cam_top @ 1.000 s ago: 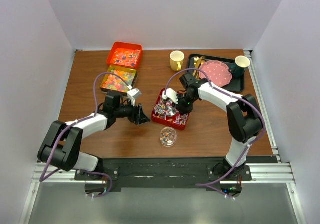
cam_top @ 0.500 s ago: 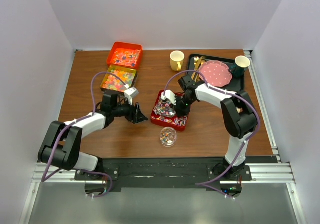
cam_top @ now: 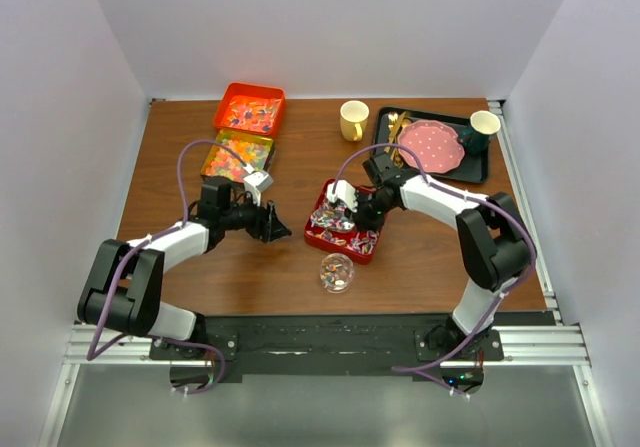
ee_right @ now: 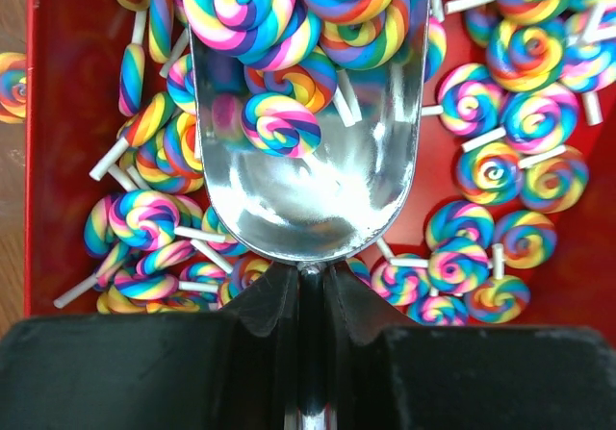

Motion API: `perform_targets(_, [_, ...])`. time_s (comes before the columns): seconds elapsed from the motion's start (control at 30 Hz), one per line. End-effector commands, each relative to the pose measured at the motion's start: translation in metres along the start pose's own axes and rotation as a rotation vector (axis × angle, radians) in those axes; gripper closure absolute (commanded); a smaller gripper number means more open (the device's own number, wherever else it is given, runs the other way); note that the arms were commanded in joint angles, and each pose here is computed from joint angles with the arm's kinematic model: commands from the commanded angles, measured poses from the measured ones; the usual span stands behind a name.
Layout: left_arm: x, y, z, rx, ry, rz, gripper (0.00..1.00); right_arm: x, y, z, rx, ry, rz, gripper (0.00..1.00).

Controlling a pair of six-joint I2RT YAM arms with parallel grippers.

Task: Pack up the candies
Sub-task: Scoop the fake candies from the storage box, then place the fake candies in the packing bottle.

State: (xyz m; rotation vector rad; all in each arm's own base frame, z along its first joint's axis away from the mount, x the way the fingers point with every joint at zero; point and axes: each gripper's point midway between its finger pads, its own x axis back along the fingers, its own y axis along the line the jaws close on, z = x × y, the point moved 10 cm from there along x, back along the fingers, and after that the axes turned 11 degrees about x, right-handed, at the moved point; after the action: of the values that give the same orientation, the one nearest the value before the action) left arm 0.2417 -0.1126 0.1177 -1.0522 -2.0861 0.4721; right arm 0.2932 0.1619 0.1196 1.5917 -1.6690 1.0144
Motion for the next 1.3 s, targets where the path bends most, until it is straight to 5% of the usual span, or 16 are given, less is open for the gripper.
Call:
perform_targets(0.0, [0.004,0.004,-0.013,-0.041,-0.023,-0.006,0.32,0.016,-0.012,-0.009,0.034,-0.052,0.164,1.00])
perform_targets(0.5, [0.009,0.014,-0.021,-0.031,-0.018,-0.075,0.29,0.047,0.007,-0.003,0.127,-0.117,0.240,1.00])
perform_targets(0.67, [0.013,0.017,-0.024,-0.033,-0.031,-0.150,0.20,0.064,0.022,-0.005,0.173,-0.132,0.245,1.00])
perform_targets(1.27, [0.036,0.015,-0.056,-0.146,-0.208,-0.255,0.10,0.107,0.072,-0.027,0.580,0.254,0.151,1.00])
